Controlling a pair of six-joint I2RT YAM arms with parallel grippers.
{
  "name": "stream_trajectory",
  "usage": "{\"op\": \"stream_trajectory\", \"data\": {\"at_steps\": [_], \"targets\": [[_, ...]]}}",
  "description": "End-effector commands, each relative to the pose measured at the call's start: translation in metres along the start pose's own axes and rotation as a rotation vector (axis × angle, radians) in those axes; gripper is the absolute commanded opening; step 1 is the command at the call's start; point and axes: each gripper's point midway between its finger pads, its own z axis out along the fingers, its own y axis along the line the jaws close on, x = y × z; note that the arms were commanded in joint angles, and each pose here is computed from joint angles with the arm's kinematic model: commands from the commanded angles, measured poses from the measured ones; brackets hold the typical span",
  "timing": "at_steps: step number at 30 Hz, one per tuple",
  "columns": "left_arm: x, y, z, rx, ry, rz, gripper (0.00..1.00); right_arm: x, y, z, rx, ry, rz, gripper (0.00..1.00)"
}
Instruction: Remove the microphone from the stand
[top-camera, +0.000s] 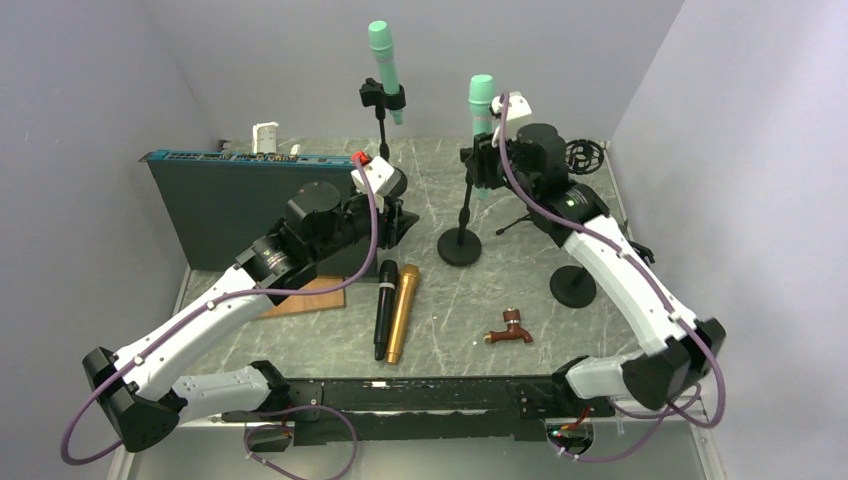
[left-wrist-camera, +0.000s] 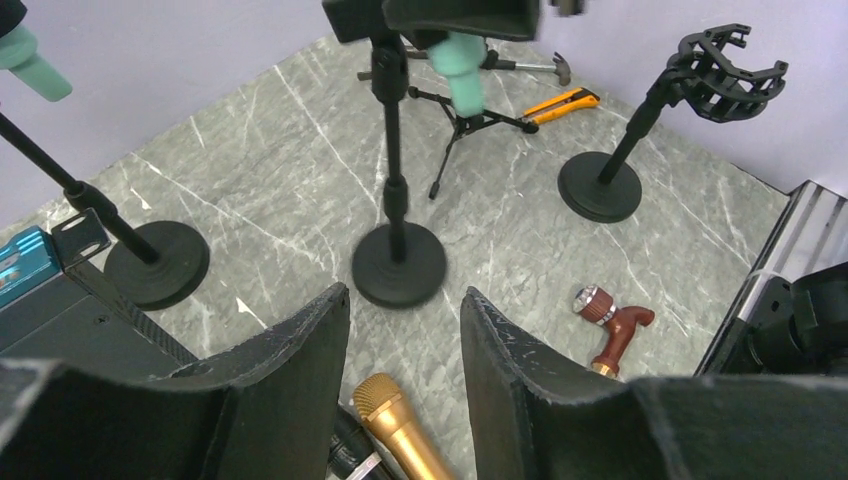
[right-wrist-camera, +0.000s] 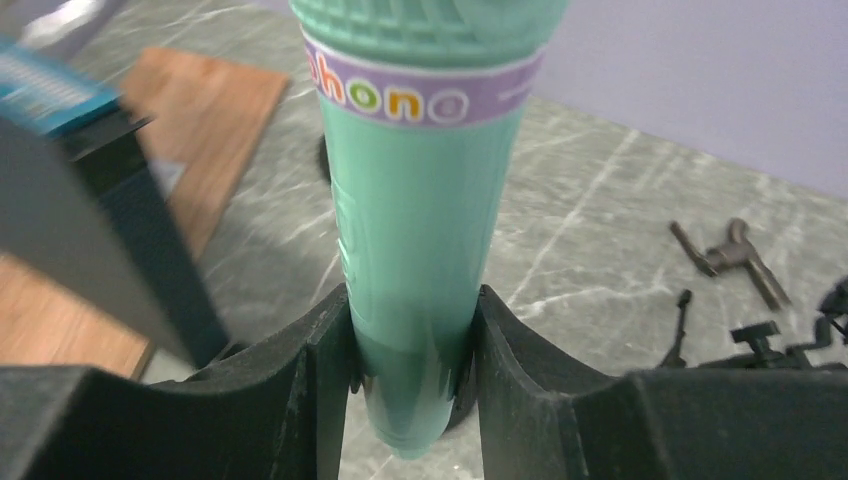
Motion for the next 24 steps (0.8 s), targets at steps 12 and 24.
{"op": "stream_trajectory", "data": {"at_steps": [12,24], "targets": [[-0.029,-0.028,-0.009,0.144,-0.117,-0.014,0.49,0.033,0.09,-0.103,-0.664,-0.084,-0.143,0.0],[-0.048,-0.072,-0.039,0.602,-0.268,0.111,0.62,0.058,0.101,-0.129,-0.783,-0.078,-0.149,0.0]]}}
